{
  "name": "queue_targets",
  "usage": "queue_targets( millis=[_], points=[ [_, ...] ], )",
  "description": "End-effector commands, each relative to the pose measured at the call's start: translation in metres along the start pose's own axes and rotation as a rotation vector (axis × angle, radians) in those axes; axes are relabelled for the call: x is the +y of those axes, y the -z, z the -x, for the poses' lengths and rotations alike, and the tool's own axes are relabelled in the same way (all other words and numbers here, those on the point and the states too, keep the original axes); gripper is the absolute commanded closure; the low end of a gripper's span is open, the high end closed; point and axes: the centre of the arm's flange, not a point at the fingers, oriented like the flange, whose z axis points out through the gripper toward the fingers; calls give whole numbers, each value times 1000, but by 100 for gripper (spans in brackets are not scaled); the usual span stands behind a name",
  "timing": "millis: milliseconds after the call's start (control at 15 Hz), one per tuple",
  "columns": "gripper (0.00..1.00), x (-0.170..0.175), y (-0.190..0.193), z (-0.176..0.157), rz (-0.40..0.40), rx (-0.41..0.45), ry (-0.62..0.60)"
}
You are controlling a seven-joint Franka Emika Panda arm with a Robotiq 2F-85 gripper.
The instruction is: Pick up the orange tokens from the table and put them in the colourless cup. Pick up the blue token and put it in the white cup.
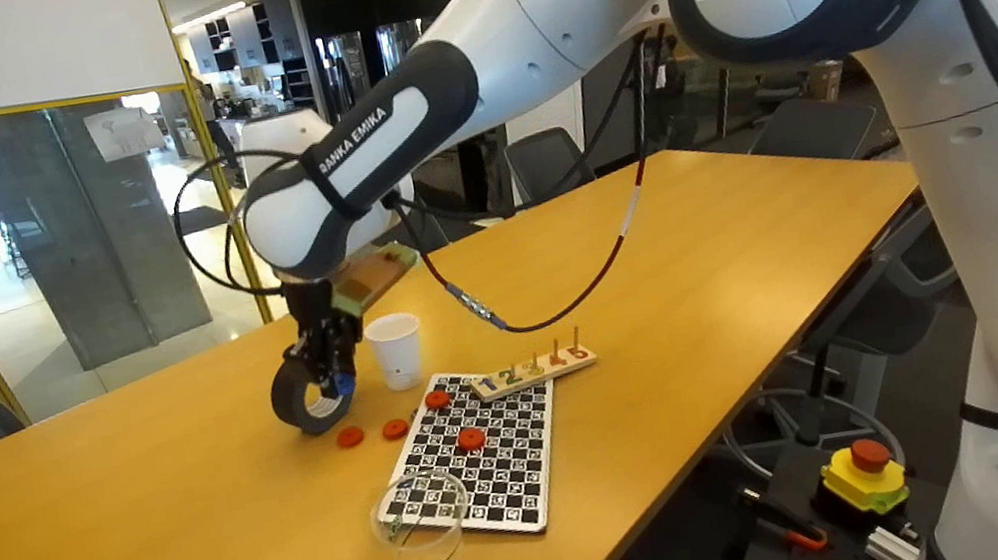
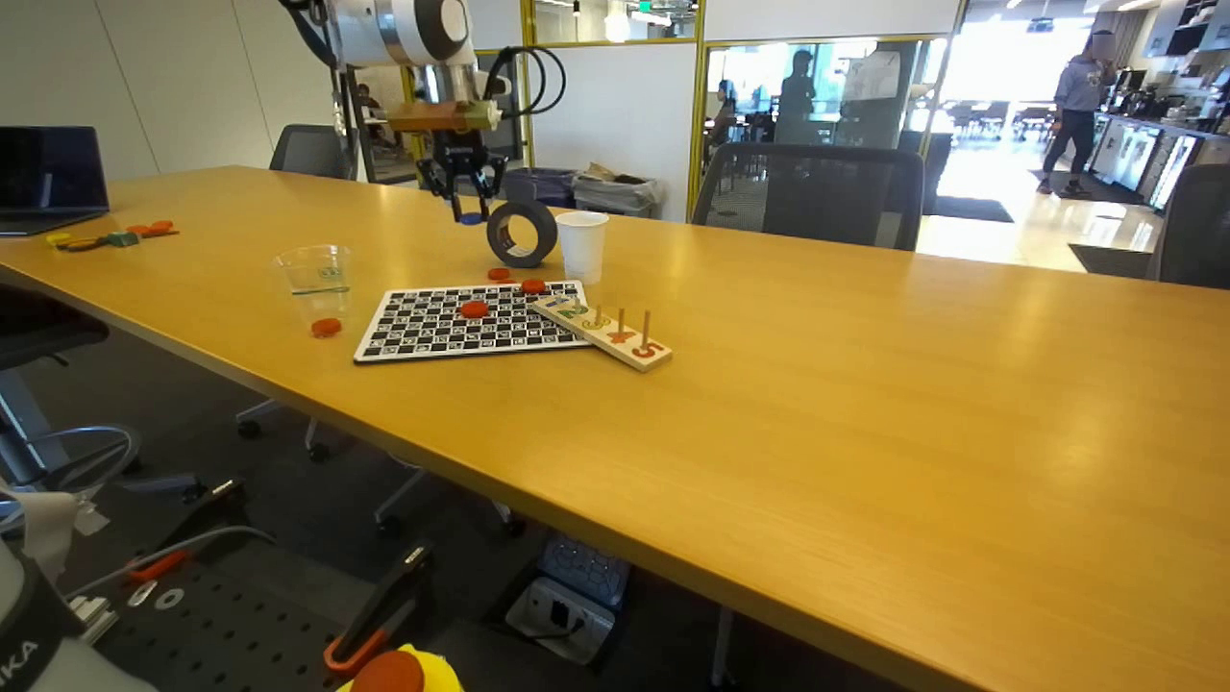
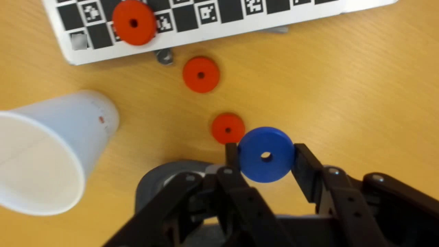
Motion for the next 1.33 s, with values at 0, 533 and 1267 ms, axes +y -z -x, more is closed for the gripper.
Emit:
queue_targets(
  millis=[0, 533, 1267],
  points=[
    [79, 45, 49, -33, 44, 15, -51],
    [79, 138, 44, -54, 49, -22, -147],
    [24, 189, -5, -65, -6, -113, -198]
  ],
)
